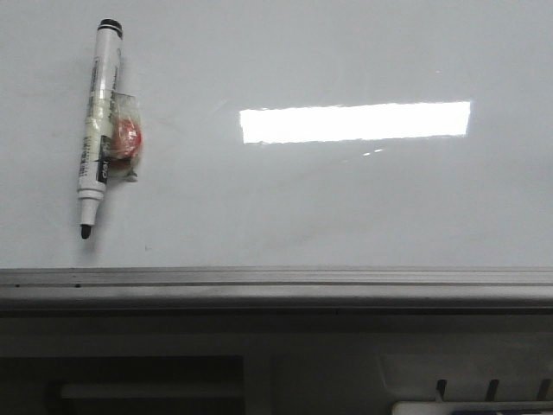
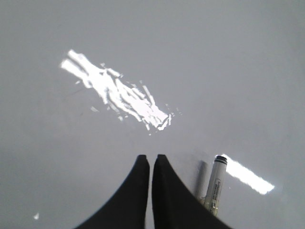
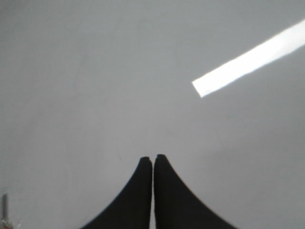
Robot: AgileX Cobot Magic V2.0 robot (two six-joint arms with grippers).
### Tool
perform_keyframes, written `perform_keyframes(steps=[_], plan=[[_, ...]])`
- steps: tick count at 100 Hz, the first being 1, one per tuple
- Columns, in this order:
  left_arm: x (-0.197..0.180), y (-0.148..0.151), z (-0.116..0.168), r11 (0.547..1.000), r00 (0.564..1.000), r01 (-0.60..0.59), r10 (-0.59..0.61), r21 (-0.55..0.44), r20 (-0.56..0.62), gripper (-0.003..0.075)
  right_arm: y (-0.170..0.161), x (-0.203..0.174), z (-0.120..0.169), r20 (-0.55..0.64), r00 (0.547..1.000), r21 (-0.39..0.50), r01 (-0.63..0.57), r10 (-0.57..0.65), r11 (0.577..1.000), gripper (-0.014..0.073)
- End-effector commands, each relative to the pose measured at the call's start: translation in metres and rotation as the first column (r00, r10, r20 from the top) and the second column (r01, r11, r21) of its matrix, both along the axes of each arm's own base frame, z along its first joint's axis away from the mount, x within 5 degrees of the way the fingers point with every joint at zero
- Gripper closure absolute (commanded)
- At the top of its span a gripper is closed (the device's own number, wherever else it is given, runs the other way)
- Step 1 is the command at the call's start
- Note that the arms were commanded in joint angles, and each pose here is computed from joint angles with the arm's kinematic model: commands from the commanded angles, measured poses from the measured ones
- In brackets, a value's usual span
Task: Write number 3 on whiteboard
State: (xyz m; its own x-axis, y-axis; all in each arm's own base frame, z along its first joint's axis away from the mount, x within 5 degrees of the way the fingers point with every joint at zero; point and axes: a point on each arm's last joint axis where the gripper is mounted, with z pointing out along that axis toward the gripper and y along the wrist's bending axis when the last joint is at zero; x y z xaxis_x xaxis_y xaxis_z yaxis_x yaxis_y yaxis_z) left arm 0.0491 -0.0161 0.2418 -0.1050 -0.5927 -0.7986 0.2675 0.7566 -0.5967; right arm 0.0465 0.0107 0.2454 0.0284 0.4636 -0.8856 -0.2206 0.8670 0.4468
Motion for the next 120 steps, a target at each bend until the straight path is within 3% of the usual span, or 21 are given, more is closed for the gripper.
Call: perform_keyframes(steps=[1, 9, 24, 29, 38, 52, 71, 91, 120], plan=[[0.001, 0.001, 0.037, 0.986, 0.998, -0.031, 0.023, 0.162, 0.054, 0.0738, 0.0, -0.004, 0.033, 0.055, 0.998, -0.106, 0.017, -0.011, 0.994, 0.0549], [0.007, -0.001, 0.059, 0.957, 1.0, -0.019, 0.023, 0.291, -0.011, 0.0685, 0.001, -0.003, 0.048, 0.015, 1.0, -0.158, -0.001, 0.004, 0.988, 0.0435], [0.03, -0.01, 0.088, 0.873, 0.978, 0.119, -0.021, 0.473, -0.209, 0.0382, 0.006, 0.007, 0.066, -0.099, 0.995, -0.189, -0.052, 0.033, 0.981, 0.0252], [0.036, -0.015, 0.095, 0.84, 0.963, 0.188, -0.055, 0.509, -0.265, 0.0335, 0.007, 0.011, 0.07, -0.134, 0.99, -0.195, -0.067, 0.041, 0.979, 0.0232], [0.048, -0.028, 0.105, 0.781, 0.92, 0.343, -0.166, 0.522, -0.355, 0.0341, 0.009, 0.018, 0.076, -0.174, 0.984, -0.199, -0.081, 0.046, 0.977, 0.0228], [0.064, -0.05, 0.105, 0.746, 0.819, 0.538, -0.352, 0.393, -0.453, 0.0347, 0.01, 0.024, 0.082, -0.185, 0.982, -0.211, -0.084, 0.045, 0.974, 0.0228], [0.083, -0.069, 0.093, 0.709, 0.735, 0.636, -0.436, 0.306, -0.519, 0.0347, 0.01, 0.025, 0.083, -0.18, 0.983, -0.24, -0.086, 0.042, 0.967, 0.0228], [0.094, -0.092, 0.078, 0.628, 0.683, 0.703, -0.464, 0.335, -0.564, 0.0347, 0.01, 0.025, 0.083, -0.18, 0.983, -0.24, -0.085, 0.042, 0.967, 0.0228], [0.125, -0.109, 0.057, 0.695, 0.693, 0.655, -0.396, 0.296, -0.603, 0.0347, 0.01, 0.025, 0.083, -0.181, 0.983, -0.241, -0.086, 0.042, 0.967, 0.0228]])
